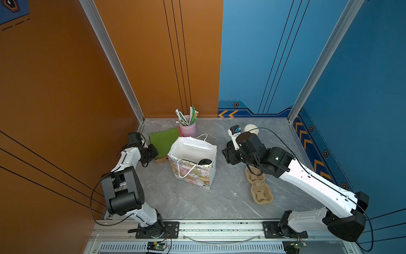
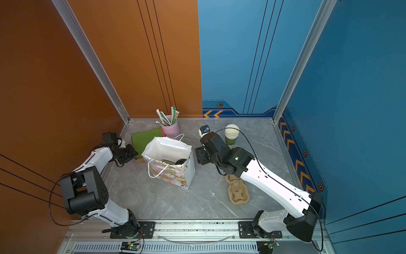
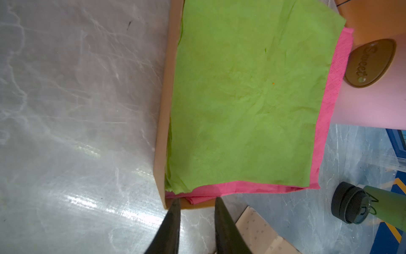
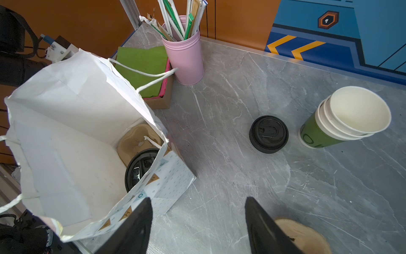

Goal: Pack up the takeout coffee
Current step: 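Move the left gripper to the edge of the green napkin stack, then pinch the top green napkin corner with the left gripper and lift it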

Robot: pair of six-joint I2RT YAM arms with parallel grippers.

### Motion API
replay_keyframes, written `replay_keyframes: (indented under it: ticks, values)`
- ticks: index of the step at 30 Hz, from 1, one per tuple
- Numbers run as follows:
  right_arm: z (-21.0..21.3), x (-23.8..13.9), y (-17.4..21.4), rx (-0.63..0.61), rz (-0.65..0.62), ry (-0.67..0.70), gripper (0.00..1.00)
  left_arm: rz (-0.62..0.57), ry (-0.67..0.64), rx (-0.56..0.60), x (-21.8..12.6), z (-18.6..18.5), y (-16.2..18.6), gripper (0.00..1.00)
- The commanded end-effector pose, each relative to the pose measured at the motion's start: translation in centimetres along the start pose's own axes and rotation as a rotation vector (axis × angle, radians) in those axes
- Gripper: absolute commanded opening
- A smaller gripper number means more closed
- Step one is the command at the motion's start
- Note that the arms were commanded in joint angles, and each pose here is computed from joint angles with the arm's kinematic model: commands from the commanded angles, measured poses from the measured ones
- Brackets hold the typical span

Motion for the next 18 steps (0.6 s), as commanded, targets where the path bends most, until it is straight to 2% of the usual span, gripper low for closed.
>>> replay_keyframes:
  ticks: [1,18]
  values:
    - [-0.3,-0.7,-0.3,0.013,-0.03,-0.006,0.68,-0.021,-0.036,-0.003,0.5,0.3,-0.6,0.27]
    - [-0.8,-0.5,0.2,0.024,-0.022,0.0,0.69,-0.016,-0.08,0.003,1.5,0.8,-0.9,0.24]
Point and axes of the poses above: each gripper's point midway between its finger pads, its own x axis out along the fingers, its own z axis along the line the jaws close on, y = z × x, the point moved 1 cm from there along -x, back along the fingers, and after that the axes turned 14 degrees about -x, right-handed, at the moved point
